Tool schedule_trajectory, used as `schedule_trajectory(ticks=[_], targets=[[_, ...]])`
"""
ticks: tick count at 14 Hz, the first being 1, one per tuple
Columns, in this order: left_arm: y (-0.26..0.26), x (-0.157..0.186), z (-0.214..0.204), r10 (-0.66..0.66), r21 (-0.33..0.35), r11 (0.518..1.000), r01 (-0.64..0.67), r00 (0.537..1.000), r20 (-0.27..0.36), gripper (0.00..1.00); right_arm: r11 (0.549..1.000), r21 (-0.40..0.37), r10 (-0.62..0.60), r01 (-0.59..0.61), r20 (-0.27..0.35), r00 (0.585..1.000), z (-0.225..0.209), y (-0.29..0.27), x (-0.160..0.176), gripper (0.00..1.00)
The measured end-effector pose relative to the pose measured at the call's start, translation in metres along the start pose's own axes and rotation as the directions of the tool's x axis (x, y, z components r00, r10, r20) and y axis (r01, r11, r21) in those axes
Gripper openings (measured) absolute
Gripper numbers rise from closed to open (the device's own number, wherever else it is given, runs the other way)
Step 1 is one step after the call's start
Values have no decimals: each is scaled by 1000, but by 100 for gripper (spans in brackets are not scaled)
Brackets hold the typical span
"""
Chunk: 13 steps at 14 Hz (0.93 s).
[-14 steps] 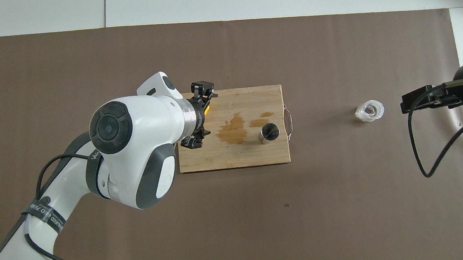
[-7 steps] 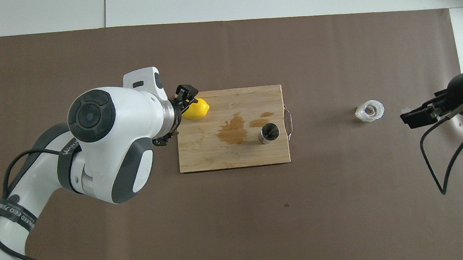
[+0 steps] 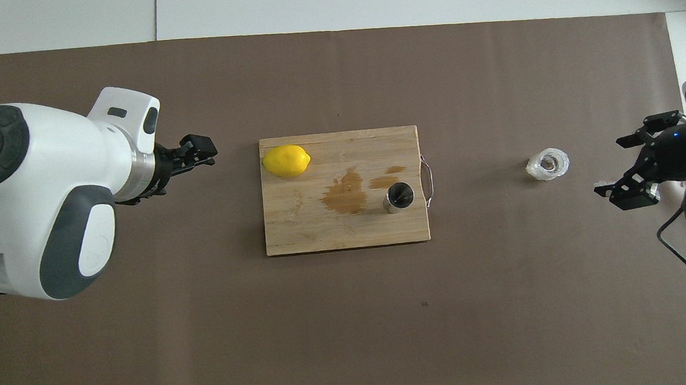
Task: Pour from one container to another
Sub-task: 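Retract the left gripper while the right gripper opens toward the glass, then close the right gripper around the small clear glass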
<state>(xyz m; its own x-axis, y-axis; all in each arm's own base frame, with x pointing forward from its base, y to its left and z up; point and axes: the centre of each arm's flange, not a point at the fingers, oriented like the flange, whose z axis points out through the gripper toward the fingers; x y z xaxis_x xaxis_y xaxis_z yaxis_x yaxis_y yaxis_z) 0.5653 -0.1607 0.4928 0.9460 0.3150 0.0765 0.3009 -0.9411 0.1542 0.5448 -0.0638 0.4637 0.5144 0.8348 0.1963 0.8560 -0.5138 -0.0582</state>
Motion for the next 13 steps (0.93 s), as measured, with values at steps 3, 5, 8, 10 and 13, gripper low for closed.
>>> schedule_trajectory(ticks=[3,5,8,10,13], targets=[[-48,20,-19,150,21,988,-150,989,9,100,986,51,-154,159,-86,984,43,23,-21,100],[-64,24,-24,231,79,969,-233,973,29,100,969,66,-226,236,-138,964,67,34,-35,100],[-64,24,-40,294,148,943,-299,954,59,100,946,76,-299,314,-163,940,89,42,-46,100],[-62,25,-48,299,150,941,-304,953,57,100,927,53,-356,372,-197,913,99,49,-51,100],[-65,25,-50,295,152,942,-301,954,57,100,900,26,-420,435,-216,881,109,62,-57,100]])
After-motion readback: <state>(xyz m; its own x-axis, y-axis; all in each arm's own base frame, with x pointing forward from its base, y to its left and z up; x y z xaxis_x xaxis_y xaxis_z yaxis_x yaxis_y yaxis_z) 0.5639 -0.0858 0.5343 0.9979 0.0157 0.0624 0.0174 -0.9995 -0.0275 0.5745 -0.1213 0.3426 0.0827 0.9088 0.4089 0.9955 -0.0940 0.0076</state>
